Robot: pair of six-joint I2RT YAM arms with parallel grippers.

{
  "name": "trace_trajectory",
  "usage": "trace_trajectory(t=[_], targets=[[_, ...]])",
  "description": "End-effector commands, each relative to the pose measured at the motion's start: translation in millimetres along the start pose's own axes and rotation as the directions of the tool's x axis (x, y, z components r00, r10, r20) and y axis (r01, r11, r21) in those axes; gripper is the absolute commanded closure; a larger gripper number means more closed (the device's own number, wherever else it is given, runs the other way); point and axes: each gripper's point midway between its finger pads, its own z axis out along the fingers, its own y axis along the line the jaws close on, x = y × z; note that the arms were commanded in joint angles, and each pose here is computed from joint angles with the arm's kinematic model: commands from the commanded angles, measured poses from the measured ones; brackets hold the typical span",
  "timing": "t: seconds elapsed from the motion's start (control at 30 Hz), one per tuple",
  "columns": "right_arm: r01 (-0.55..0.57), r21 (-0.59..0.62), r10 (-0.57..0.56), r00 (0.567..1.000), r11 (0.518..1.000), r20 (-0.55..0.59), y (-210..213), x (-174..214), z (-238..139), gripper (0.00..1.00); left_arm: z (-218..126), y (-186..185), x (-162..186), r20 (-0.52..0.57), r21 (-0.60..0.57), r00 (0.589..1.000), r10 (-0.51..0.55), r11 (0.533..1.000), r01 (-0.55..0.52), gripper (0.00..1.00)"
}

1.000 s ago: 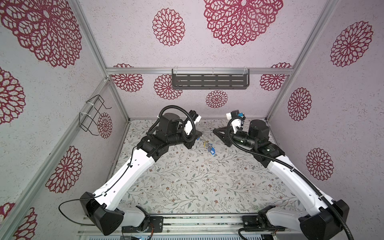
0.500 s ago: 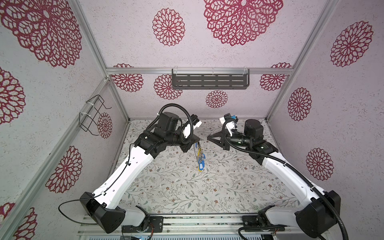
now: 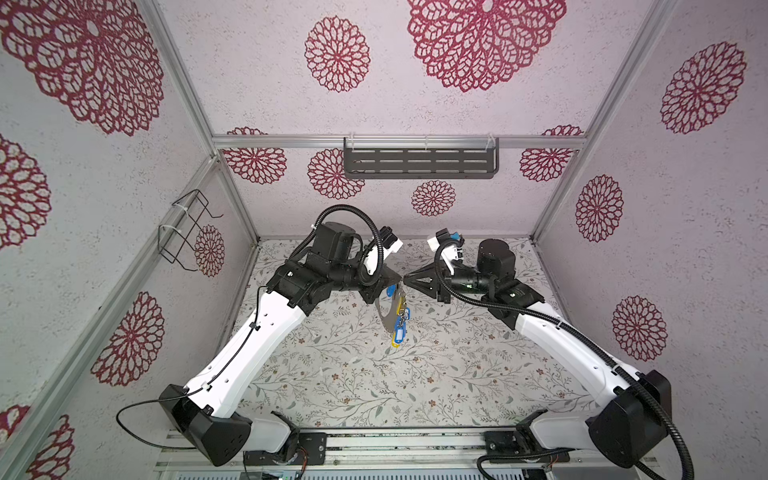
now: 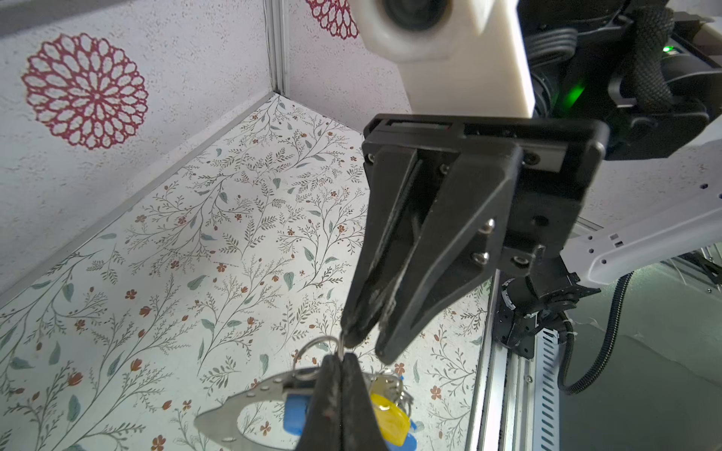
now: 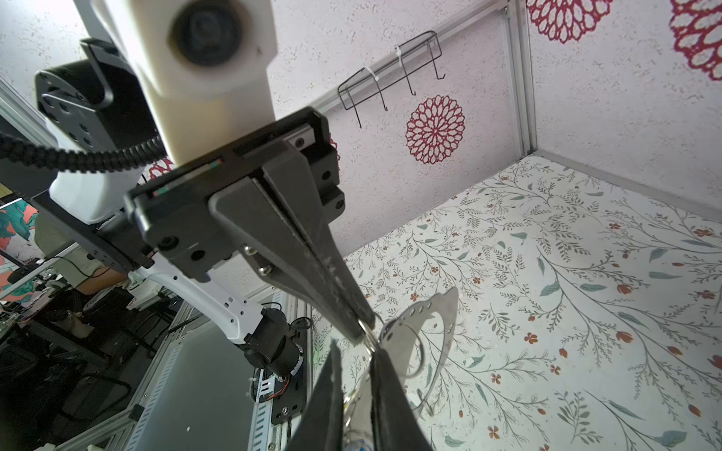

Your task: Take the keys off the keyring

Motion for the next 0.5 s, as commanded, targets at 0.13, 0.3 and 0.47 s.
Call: trace_trajectory(t=[0.13,0.3,0.47], targets=[[0.063,-0.038,-0.062,0.998,0.997,0.032,16,-17,2,0.83,-7,-4,-21,0.07,0.024,0.997,0.028,0.999,-0.03,1.0],[0.079,0.027,-0.08,0.996,0.997,0.038,7,-19,-3,0.78,-9,-4,-20,0.067,0.022,0.997,0.027,0.999,-0.029,1.0],[0.079,0.047,-0.082,0.995,0.996,0.05,3,-24,-11,0.75,-12,-5,-20,0.07,0.03,0.997,0.026,0.999,-0.028,1.0]])
